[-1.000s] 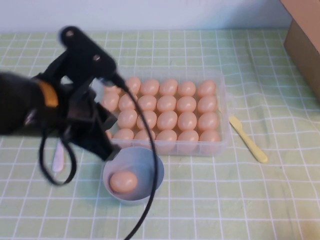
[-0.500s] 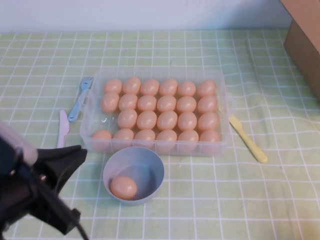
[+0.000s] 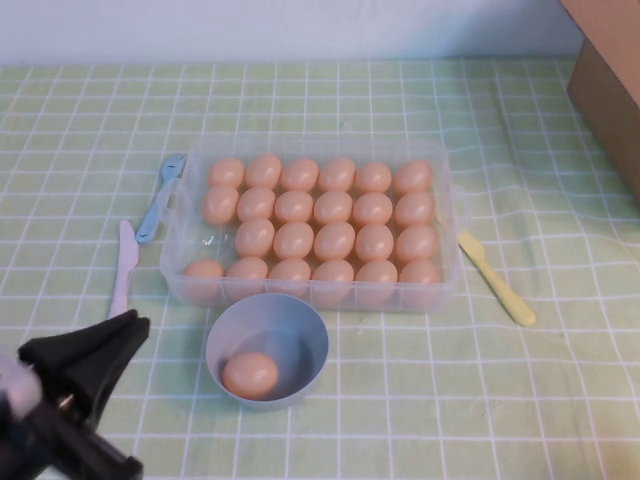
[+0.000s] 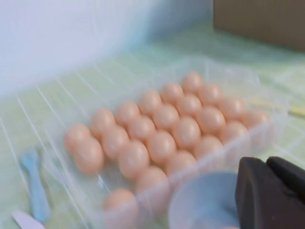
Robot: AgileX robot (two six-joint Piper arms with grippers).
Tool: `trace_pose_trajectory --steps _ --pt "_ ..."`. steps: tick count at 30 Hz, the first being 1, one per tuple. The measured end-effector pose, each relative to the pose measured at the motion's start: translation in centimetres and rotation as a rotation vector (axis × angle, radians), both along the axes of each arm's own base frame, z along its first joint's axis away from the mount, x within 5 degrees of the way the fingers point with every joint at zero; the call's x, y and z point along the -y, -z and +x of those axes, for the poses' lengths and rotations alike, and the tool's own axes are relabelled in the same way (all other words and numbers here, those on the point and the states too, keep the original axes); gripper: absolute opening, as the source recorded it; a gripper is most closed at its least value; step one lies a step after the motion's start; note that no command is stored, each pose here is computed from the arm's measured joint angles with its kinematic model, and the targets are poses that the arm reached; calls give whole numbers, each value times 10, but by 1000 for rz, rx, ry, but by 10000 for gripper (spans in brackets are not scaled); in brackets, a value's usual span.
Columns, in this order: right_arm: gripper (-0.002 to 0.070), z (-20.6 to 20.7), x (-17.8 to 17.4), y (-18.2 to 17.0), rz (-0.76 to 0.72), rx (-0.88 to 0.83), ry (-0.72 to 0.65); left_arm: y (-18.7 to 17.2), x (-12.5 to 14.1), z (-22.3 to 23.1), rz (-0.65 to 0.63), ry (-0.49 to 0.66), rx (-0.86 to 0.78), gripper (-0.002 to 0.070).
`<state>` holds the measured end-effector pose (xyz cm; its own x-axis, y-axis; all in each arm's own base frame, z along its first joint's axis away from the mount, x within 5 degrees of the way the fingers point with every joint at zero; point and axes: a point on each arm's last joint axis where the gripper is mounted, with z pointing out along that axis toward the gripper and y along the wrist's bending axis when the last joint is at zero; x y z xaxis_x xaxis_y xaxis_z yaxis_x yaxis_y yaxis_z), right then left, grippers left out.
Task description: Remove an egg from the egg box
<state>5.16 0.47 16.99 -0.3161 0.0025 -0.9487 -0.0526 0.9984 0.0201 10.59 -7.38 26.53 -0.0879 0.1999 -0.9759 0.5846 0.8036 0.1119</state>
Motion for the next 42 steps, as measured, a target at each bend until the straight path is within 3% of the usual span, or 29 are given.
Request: trace_pose_trajectory --steps 6,16,24,35,42 --pt "-18 0 0 0 0 0 0 17 -22 -25 -50 -33 190 0" --pt "-18 0 0 0 0 0 0 44 -60 -53 -142 -334 409 0" --pt "-18 0 0 0 0 0 0 59 -65 -50 -97 -454 253 0" --pt "-18 0 0 0 0 0 0 88 -62 -53 8 -425 -51 0" --pt "-18 0 0 0 0 0 0 94 -62 -54 32 -417 -107 -1"
